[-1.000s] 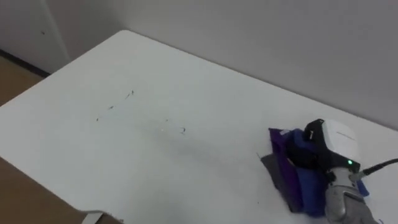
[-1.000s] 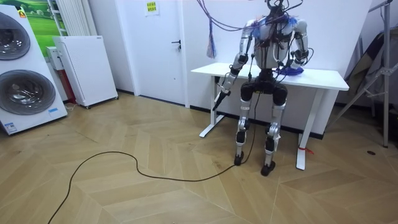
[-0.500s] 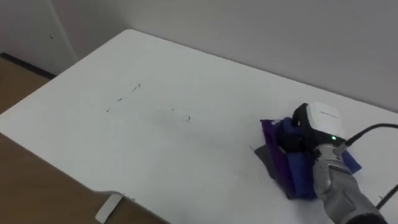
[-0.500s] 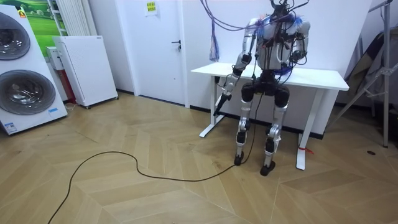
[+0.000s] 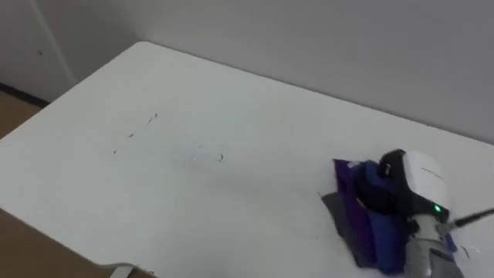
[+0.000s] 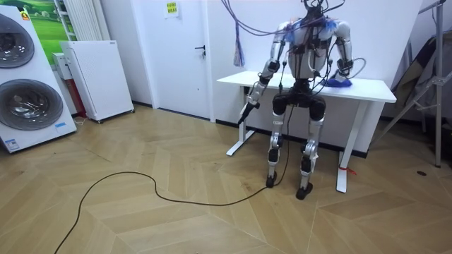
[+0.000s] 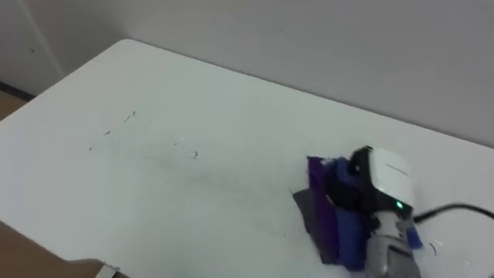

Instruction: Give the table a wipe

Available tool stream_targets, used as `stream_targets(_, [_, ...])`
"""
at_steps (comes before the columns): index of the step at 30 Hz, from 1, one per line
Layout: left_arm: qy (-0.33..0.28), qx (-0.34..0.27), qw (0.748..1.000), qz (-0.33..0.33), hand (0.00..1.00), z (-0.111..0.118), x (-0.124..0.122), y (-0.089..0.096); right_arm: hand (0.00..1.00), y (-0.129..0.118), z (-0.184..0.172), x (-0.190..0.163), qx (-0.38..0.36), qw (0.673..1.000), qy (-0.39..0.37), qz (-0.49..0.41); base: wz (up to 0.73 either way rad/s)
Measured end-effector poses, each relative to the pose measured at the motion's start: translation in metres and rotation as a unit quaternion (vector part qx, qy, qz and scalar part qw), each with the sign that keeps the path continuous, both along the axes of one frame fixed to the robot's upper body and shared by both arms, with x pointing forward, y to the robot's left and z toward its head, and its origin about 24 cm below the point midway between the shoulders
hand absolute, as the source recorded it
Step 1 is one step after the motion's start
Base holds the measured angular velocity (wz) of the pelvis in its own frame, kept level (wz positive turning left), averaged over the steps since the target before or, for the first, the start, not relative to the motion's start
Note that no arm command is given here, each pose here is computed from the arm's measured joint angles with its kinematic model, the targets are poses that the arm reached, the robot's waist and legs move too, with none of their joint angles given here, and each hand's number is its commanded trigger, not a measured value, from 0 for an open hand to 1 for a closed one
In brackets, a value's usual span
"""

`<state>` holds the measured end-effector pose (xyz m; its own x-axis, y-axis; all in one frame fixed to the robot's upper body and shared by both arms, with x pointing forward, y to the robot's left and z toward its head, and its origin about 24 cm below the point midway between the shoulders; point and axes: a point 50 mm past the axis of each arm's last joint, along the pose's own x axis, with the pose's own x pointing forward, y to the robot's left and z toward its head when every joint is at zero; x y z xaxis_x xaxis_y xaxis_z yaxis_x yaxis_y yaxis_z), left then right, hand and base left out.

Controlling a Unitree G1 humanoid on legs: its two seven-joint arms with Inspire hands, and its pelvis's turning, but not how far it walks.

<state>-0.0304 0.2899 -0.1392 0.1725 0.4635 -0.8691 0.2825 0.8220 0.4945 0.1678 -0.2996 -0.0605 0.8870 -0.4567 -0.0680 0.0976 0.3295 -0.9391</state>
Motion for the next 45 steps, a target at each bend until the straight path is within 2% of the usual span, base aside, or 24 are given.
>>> stream_targets(3, [-0.014,0.014,1.0,0.019,0.0,0.003,-0.001,0.007,1.0,-0.03,-0.001,-0.027,0.01,0.997,0.011,-0.078,-0.4])
stream_targets(6, [-0.008,0.012,1.0,0.023,0.0,0.003,-0.006,0.006,1.0,-0.051,-0.002,-0.048,0.023,0.989,0.019,-0.145,-0.32])
stream_targets(9, [-0.006,0.006,1.0,0.022,0.0,0.003,-0.008,0.005,1.0,-0.061,-0.001,-0.061,0.022,0.984,0.023,-0.175,-0.17])
stream_targets(25, [-0.005,0.003,1.0,0.022,0.0,0.003,-0.011,0.003,1.0,-0.067,-0.004,-0.086,0.004,0.981,0.05,-0.189,-0.08])
stream_targets(29, [-0.004,-0.003,1.0,0.015,0.0,0.001,-0.01,-0.001,1.0,-0.059,-0.003,-0.074,-0.02,0.984,0.061,-0.167,-0.29])
stream_targets(32, [-0.004,-0.015,1.0,0.003,0.0,-0.004,-0.001,-0.007,1.0,-0.046,0.002,-0.049,-0.046,0.989,0.054,-0.128,-0.57])
stream_targets(33, [-0.007,-0.019,1.0,0.0,0.0,-0.006,0.005,-0.009,0.59,-0.034,0.001,-0.036,-0.048,0.992,0.052,-0.105,-0.54])
stream_targets(34, [-0.007,-0.019,1.0,-0.004,0.0,-0.007,0.007,-0.01,0.0,-0.028,0.001,-0.029,-0.049,0.993,0.049,-0.091,-0.38])
stream_targets(37, [-0.029,-0.027,0.999,-0.032,0.0,-0.011,0.036,-0.015,0.0,0.004,0.002,0.004,-0.048,0.998,0.031,-0.021,-0.12])
stream_targets(39, [-0.051,-0.024,0.998,-0.042,0.0,-0.01,0.055,-0.014,0.0,0.035,0.001,0.03,-0.042,0.998,0.026,0.029,-0.05])
stream_targets(42, [-0.078,-0.023,0.995,-0.059,0.0,-0.009,0.072,-0.015,0.0,0.067,0.01,0.063,-0.05,0.993,0.014,0.103,0.1])
stream_targets(45, [-0.083,-0.019,0.994,-0.066,0.0,-0.006,0.078,-0.01,0.0,0.083,0.014,0.075,-0.045,0.988,0.006,0.146,0.77])
